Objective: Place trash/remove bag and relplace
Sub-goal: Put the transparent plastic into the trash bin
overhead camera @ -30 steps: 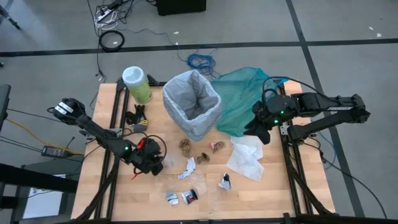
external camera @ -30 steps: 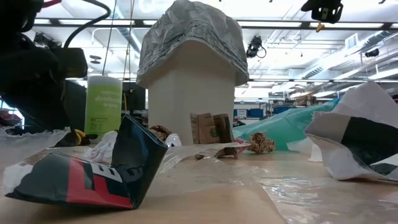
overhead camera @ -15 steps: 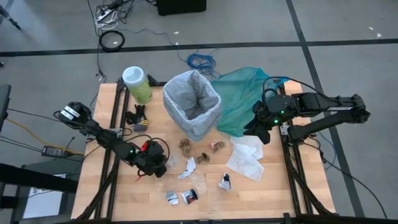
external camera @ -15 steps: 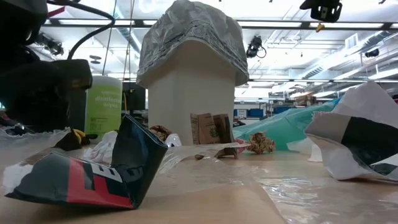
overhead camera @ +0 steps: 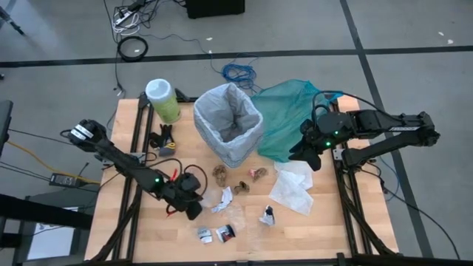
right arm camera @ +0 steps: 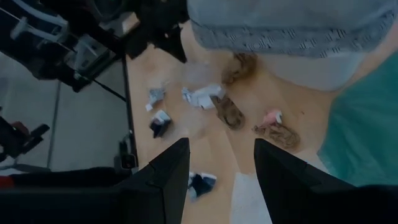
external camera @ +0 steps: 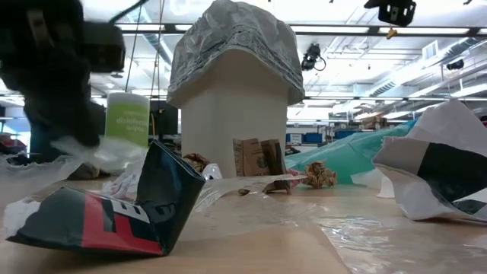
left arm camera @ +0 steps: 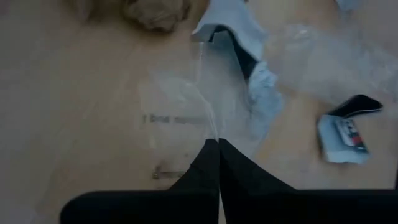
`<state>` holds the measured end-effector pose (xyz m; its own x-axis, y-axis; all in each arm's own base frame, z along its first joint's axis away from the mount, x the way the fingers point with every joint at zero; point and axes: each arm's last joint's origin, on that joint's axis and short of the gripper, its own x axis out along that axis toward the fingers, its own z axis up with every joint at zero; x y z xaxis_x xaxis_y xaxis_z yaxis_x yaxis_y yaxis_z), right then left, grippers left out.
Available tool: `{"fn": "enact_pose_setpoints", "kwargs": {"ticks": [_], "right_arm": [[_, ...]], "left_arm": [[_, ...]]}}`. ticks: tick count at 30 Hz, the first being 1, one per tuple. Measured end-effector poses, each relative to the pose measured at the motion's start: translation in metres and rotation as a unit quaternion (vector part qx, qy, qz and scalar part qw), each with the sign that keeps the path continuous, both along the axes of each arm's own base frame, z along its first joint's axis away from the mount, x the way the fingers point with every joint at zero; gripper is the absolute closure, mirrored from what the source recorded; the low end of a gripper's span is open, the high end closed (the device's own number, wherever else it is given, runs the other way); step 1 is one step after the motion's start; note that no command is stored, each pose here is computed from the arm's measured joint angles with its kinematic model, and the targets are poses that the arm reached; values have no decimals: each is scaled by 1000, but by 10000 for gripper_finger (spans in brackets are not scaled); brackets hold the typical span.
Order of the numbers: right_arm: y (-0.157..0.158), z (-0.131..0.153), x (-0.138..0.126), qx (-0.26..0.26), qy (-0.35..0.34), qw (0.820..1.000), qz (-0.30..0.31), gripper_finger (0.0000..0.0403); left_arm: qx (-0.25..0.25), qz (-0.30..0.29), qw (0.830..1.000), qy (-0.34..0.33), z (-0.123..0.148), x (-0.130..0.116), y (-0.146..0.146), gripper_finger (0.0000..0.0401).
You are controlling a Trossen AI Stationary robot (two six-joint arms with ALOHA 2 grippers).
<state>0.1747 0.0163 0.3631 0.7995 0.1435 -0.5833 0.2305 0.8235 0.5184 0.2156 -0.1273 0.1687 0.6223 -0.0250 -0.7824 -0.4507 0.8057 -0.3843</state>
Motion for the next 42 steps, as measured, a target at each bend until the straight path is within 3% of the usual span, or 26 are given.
{"fn": "enact_pose_setpoints", "kwargs": {"ticks": [5, 9, 15, 19, 23, 28, 33, 42], "right_arm": [[6, 3, 11, 5, -31, 999, 16, 236], [14, -3, 20, 0, -14, 999, 38, 239], [26, -12, 30, -20, 7, 997, 76, 240], [30, -16, 34, -27, 14, 996, 88, 240], [31, -18, 38, -41, 15, 995, 88, 241], [31, -17, 41, -54, 1, 995, 88, 241], [31, -18, 42, -55, 2, 995, 87, 241], [31, -18, 42, -51, 3, 995, 85, 241]], "left_arm": [[31, -1, 999, 22, 24, 8, 0, 399], [20, -4, 1000, 9, 54, 18, -3, 399], [8, -88, 995, -36, 133, 32, -14, 400], [34, -122, 989, -75, 190, 29, -13, 400], [137, -91, 978, -131, 240, 22, 3, 400], [297, -14, 941, -162, 280, 26, 41, 400], [361, 47, 923, -123, 289, 35, 93, 400], [319, 63, 943, -65, 270, 46, 163, 363]]}}
